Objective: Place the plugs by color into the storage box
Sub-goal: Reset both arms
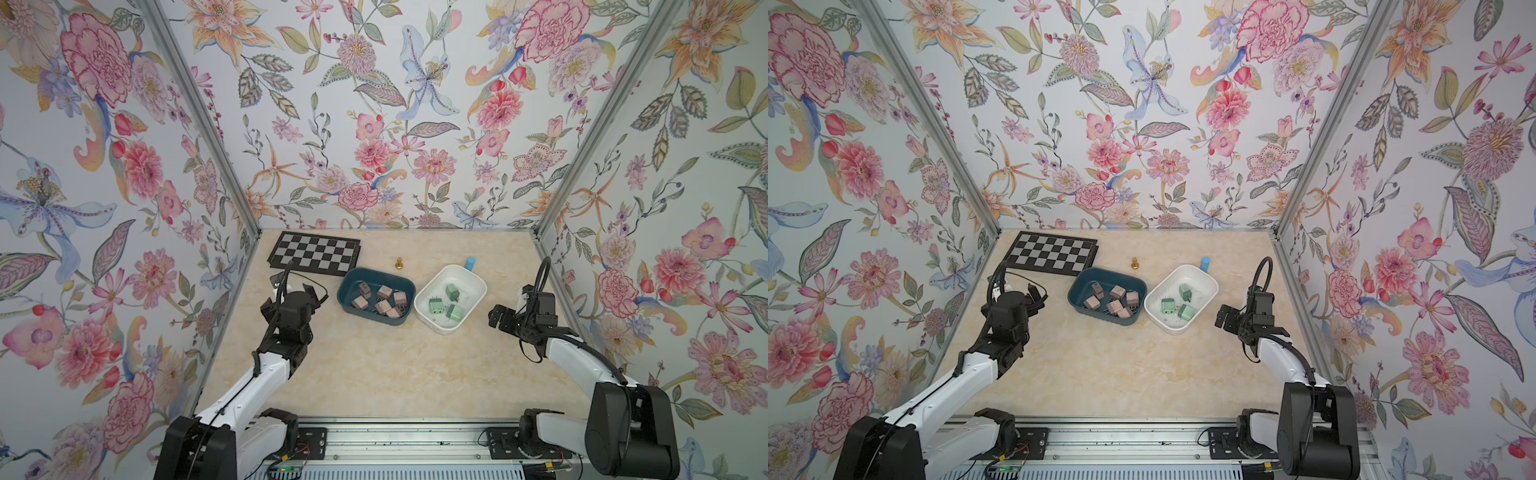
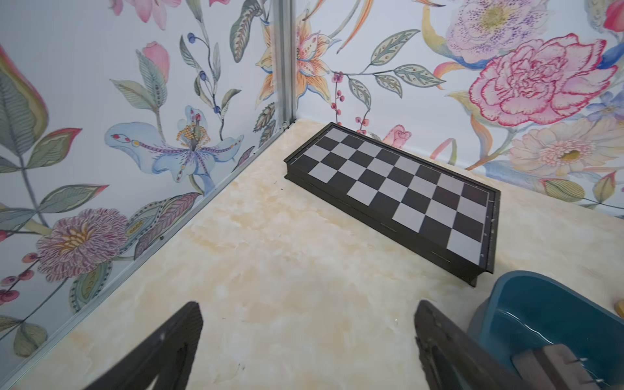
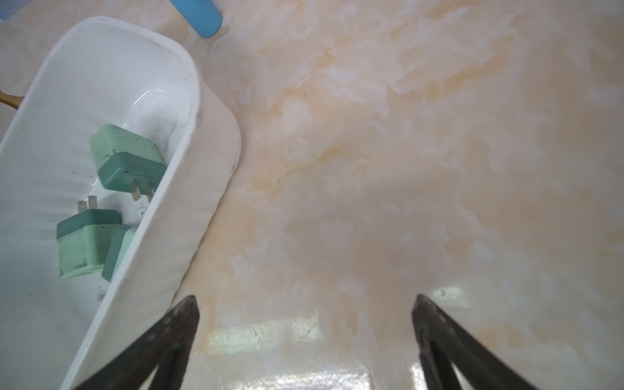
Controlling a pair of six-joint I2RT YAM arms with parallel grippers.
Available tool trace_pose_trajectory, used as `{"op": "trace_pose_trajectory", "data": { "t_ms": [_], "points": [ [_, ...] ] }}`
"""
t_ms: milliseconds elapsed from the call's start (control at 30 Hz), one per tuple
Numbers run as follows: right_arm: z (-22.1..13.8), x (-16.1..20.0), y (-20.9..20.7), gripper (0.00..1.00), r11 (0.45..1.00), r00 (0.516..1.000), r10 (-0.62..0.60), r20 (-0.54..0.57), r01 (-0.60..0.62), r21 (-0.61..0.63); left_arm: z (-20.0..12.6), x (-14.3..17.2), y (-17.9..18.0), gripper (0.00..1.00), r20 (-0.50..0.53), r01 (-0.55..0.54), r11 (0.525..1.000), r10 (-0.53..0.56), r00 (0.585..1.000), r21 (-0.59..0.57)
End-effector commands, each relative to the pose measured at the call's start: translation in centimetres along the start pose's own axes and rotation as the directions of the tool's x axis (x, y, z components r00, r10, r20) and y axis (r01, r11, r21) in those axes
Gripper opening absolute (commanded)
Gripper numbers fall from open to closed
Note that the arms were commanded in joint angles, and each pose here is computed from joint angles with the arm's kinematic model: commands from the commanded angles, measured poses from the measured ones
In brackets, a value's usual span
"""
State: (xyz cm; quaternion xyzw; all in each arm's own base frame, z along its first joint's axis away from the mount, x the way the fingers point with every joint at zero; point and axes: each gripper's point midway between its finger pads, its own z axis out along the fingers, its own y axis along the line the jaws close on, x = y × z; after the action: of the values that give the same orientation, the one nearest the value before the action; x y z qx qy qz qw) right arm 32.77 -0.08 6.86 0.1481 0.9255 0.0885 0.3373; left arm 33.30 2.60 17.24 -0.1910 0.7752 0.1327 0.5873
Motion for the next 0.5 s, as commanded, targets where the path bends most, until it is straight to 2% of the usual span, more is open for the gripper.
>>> {"op": "trace_pose_trajectory", "data": {
  "t_ms": [0, 67, 133, 267, 300, 333, 400, 467],
  "points": [
    [0.4, -4.2, 0.0, 1.00, 0.999, 0.989, -0.047, 0.139, 0.046, 0.010, -1.0, -2.7, 2.6, 0.99, 0.222, -0.012, 0.996, 0.032, 0.974, -0.091],
    [0.5, -5.1, 0.2, 1.00, 0.993, 0.979, -0.116, 0.169, 0.113, 0.030, -0.9, -2.4, 2.4, 1.00, 0.239, -0.050, 0.997, 0.062, 0.969, -0.057],
    [0.9, -5.3, -0.2, 1.00, 0.980, 0.962, -0.195, 0.189, 0.185, 0.070, 0.0, -1.3, 2.5, 0.99, 0.205, -0.104, 0.993, 0.113, 0.972, -0.052],
    [2.5, -4.6, -0.2, 1.00, 0.977, 0.943, -0.213, 0.256, 0.209, 0.044, 1.9, 1.4, 4.1, 1.00, 0.164, -0.134, 0.984, 0.152, 0.975, -0.115],
    [2.7, -4.5, -0.1, 1.00, 0.972, 0.946, -0.234, 0.227, 0.228, 0.053, 2.5, 1.1, 4.2, 0.99, 0.168, -0.124, 0.984, 0.145, 0.975, -0.132],
    [2.9, -5.1, 0.4, 1.00, 0.963, 0.931, -0.269, 0.248, 0.261, 0.065, 3.2, 1.0, 3.7, 0.99, 0.152, -0.149, 0.983, 0.165, 0.975, -0.110],
    [2.9, -5.9, 1.5, 1.00, 0.942, 0.898, -0.333, 0.288, 0.327, 0.070, 3.9, 0.2, 3.0, 1.00, 0.210, -0.140, 0.989, 0.148, 0.966, -0.049],
    [2.7, -6.7, 2.3, 1.00, 0.928, 0.860, -0.368, 0.354, 0.365, 0.077, 5.0, 0.6, 2.5, 1.00, 0.223, -0.155, 0.988, 0.153, 0.963, -0.006]
  ]
}}
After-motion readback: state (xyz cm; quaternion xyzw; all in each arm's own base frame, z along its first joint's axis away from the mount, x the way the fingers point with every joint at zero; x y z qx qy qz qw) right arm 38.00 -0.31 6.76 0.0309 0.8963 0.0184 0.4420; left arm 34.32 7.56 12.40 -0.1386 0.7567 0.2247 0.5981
